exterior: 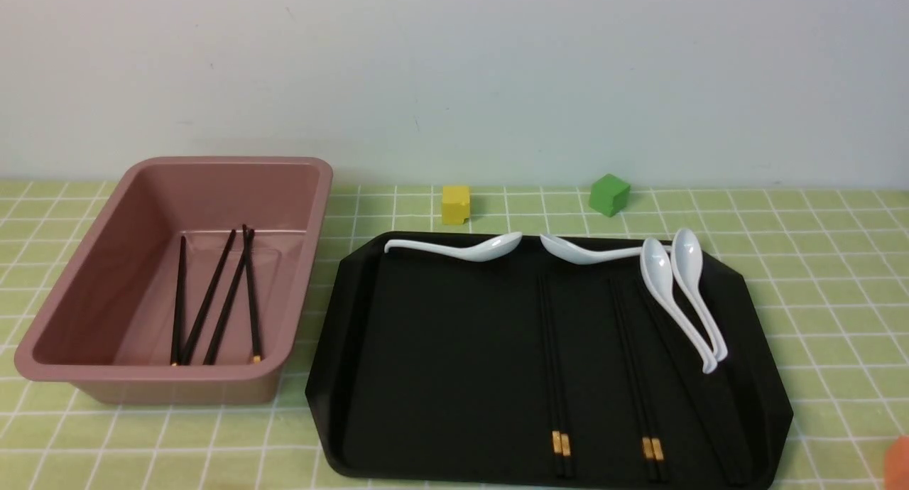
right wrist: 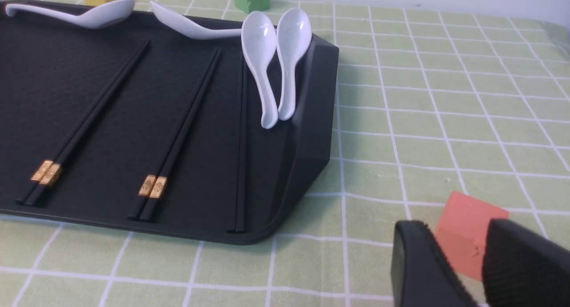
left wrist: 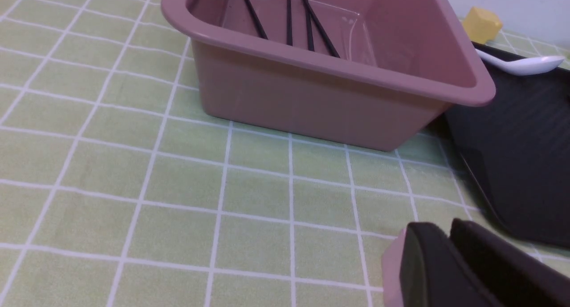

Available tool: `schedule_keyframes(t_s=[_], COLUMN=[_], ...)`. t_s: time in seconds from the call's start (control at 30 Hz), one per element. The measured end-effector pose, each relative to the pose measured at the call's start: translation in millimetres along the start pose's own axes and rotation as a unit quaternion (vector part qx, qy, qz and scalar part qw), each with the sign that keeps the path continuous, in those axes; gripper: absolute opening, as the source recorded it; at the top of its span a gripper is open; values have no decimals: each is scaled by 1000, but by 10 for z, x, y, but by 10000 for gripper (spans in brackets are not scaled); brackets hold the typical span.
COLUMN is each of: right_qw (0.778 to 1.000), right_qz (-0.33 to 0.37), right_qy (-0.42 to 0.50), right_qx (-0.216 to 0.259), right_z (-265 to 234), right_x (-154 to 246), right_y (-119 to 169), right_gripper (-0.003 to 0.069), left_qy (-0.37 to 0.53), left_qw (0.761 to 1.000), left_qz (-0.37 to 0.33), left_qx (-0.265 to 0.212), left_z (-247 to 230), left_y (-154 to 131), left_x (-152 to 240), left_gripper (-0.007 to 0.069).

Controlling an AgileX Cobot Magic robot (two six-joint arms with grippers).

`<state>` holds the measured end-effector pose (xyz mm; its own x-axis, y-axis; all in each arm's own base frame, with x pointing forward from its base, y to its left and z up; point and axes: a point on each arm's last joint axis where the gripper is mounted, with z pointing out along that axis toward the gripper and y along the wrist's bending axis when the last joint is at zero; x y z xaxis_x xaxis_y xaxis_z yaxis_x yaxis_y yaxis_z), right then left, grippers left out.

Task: On green tablecloth take chopsticks from black tray and put them in box.
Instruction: 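Reach over to the black tray and grasp a pair of chopsticks with the left gripper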

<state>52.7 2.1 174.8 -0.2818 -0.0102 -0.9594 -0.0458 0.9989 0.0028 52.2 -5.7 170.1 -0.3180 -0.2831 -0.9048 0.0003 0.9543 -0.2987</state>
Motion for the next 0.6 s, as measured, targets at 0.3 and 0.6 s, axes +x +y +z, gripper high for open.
schedule_keyframes(t_s=[0.3,0.6], right_qw=[1000,1000], right_qz=[0,0], right_qy=[0,0], right_qx=[0,0], right_z=[0,0], right_x=[0,0], right_y=[0,0], right_gripper=[240,240], left_qy=[0,3], left_qw=[1000,999], left_qz=[0,-36], left_qx=[0,10], left_z=[0,0], left_y=[0,-18], left_x=[0,5], left_gripper=[93,93])
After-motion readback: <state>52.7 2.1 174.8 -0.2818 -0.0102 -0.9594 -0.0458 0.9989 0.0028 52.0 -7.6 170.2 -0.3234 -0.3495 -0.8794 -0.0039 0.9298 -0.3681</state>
